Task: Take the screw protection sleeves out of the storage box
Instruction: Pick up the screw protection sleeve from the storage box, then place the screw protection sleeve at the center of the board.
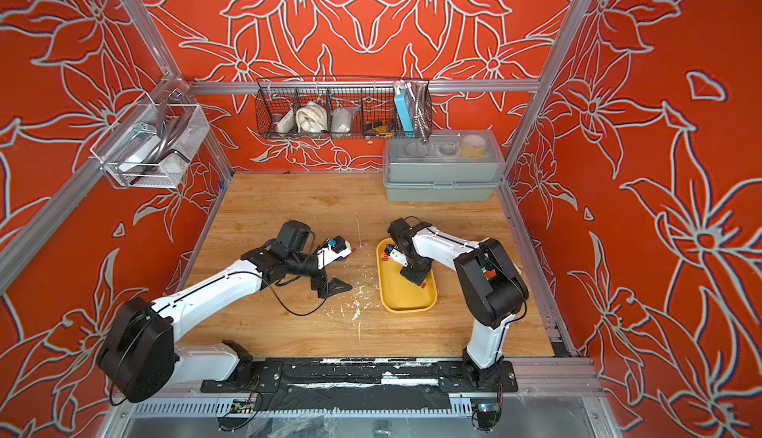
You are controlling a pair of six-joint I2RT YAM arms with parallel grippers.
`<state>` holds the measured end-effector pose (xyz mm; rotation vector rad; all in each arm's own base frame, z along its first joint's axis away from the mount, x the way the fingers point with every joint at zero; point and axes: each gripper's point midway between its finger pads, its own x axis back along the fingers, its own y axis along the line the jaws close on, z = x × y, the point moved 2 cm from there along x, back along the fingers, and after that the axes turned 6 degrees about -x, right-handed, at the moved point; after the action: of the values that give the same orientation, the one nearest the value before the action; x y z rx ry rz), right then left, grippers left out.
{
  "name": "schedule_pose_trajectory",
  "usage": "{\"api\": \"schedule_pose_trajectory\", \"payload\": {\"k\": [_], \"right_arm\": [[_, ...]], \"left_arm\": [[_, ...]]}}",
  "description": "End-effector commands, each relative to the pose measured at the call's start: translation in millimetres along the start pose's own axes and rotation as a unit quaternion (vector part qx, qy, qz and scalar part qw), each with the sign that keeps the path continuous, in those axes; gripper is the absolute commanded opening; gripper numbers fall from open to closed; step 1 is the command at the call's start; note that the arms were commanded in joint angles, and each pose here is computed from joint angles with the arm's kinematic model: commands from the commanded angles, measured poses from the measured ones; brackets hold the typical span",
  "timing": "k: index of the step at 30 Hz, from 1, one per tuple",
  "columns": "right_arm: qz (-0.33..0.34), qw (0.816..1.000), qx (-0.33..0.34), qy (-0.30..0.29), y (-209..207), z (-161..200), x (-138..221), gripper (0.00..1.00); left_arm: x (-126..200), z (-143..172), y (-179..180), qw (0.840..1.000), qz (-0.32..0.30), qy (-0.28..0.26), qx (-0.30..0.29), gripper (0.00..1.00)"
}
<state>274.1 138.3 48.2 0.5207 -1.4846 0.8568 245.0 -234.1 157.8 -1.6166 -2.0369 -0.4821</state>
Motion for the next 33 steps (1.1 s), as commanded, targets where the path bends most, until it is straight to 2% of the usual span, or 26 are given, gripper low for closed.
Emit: {"api": "schedule_pose_trajectory", "payload": {"k": [1, 7, 11, 17, 23, 28, 33], "right_arm": [[-0.018, 0.999, 0.006, -0.031, 2, -7, 24, 0.0], [-0.032, 0.998, 0.009, -0.056, 2, -10, 46, 0.0], [-0.066, 0.993, 0.022, -0.091, 10, -16, 71, 0.0], [-0.131, 0.976, 0.027, -0.17, 19, -42, 122, 0.0], [-0.204, 0.951, 0.031, -0.229, 37, -88, 150, 0.0], [-0.243, 0.937, 0.038, -0.247, 56, -134, 148, 0.0], [-0.258, 0.938, 0.033, -0.229, 72, -167, 116, 0.0]], "left_arm": [[7, -12, 2, 1.0, -0.011, -0.007, -0.013, 0.98], [10, -13, 5, 1.0, -0.019, -0.007, -0.009, 0.98], [15, -13, 11, 1.0, -0.028, -0.008, 0.0, 0.98], [36, -11, 30, 0.997, -0.067, -0.02, 0.016, 0.98], [65, -7, 57, 0.991, -0.129, -0.029, 0.032, 0.98], [89, 0, 72, 0.983, -0.17, -0.037, 0.054, 0.98], [95, 3, 73, 0.981, -0.182, -0.039, 0.054, 0.98]]}}
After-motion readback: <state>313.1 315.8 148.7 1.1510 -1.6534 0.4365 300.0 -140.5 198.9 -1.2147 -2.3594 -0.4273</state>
